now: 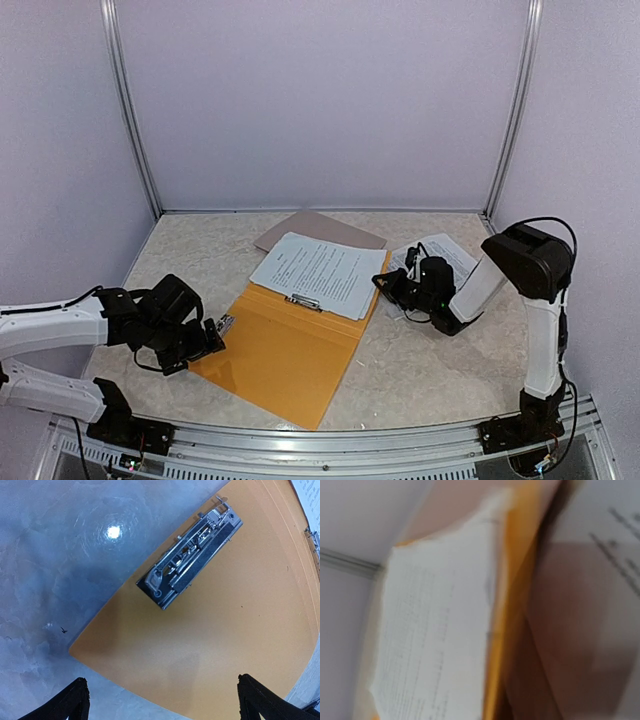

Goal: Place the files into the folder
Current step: Rotate the folder with some files at the center of the board.

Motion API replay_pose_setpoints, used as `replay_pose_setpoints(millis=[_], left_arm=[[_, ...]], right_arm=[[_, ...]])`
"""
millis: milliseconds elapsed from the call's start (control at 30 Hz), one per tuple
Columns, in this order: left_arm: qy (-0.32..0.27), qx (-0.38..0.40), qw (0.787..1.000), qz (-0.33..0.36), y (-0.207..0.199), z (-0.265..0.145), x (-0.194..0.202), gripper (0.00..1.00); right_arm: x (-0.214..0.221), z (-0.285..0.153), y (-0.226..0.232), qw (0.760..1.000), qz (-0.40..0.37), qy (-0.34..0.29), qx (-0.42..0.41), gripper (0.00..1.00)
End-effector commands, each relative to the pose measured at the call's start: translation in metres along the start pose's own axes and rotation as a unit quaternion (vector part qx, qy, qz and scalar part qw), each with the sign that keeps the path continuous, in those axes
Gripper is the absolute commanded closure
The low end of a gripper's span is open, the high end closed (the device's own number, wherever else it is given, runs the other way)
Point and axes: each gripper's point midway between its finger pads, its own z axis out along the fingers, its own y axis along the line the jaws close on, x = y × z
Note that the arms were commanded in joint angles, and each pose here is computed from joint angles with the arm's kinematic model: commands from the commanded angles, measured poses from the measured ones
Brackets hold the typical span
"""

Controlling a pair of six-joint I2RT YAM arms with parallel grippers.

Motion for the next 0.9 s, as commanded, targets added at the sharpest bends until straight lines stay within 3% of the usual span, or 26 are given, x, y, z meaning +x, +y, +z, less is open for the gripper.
replay_pose_setpoints(millis=[0, 467, 867], left_arm=[[-0.010, -0.002, 1.000, 0.014, -0.004, 0.002, -0.004, 0.01], [-0.040, 0.030, 0.996, 0.076, -0.048, -0.005, -0.029, 0.01], [-0.023, 0.046, 0.997, 0.056, -0.057, 0.007, -0.021, 0.01]], right_arm=[[-0.019, -0.018, 0.002, 0.999, 0.025, -0.041, -0.024, 1.00], [-0.038, -0.115, 0.018, 0.982, 0.056, -0.182, -0.015, 1.00], [-0.038, -0.129, 0.044, 0.961, 0.063, -0.269, -0.015, 1.00]])
